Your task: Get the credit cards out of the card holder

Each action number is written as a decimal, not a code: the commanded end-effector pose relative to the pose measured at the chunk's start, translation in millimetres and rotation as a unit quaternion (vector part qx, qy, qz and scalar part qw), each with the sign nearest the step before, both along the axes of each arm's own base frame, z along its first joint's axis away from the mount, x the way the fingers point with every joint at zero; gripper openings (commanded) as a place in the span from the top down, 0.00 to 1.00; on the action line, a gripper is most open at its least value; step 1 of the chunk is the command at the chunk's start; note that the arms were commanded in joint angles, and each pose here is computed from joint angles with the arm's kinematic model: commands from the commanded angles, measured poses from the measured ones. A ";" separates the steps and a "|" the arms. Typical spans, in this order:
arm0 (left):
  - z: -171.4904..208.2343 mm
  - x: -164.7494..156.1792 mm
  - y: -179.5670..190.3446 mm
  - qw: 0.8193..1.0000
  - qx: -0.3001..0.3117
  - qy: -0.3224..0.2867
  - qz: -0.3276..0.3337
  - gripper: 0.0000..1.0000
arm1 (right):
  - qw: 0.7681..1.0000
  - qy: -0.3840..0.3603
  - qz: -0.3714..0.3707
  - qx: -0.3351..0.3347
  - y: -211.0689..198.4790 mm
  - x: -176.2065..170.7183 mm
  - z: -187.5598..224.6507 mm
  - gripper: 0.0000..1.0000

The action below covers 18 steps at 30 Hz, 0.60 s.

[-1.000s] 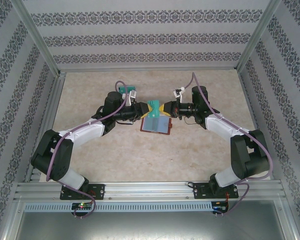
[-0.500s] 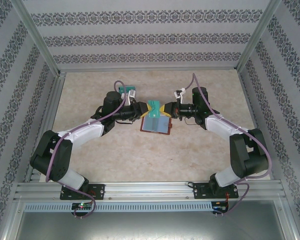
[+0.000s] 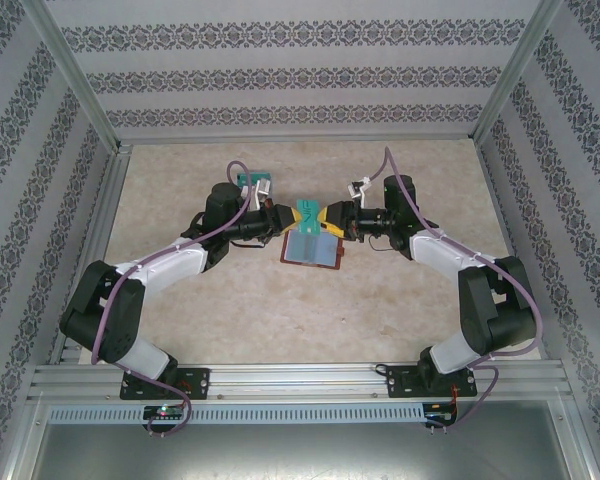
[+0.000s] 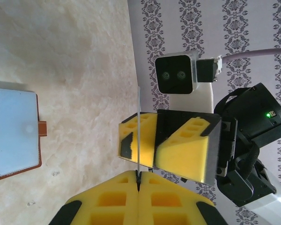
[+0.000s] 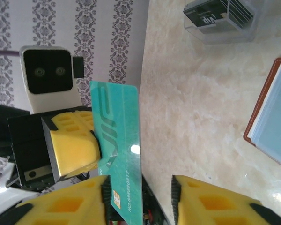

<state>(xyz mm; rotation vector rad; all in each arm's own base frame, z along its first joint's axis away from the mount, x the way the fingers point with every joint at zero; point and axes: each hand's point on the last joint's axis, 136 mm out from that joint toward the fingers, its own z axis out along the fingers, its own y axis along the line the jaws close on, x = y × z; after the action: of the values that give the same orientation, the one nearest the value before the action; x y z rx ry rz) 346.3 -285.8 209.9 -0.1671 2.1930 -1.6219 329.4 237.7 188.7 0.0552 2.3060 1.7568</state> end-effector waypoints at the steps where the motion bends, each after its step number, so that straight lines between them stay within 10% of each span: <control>1: 13.5 -2.1 7.3 0.999 0.016 -0.028 -0.005 0.99 | 1.000 -0.007 -0.011 -0.003 -10.0 2.6 -3.0 0.42; 7: 1.7 -7.0 32.6 0.982 0.179 -0.052 -0.015 1.00 | 0.999 -0.023 -0.032 -0.029 -20.6 1.6 1.7 0.04; 18: 17.9 21.1 96.8 0.860 0.450 -0.241 0.003 1.00 | 0.993 -0.049 -0.067 -0.080 -27.5 -0.6 10.4 0.02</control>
<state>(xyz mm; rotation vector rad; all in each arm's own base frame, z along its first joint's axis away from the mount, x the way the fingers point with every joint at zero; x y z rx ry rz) 365.0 -218.9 234.1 0.2461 2.2874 -0.7250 328.5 211.3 184.5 0.1475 2.3426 1.5638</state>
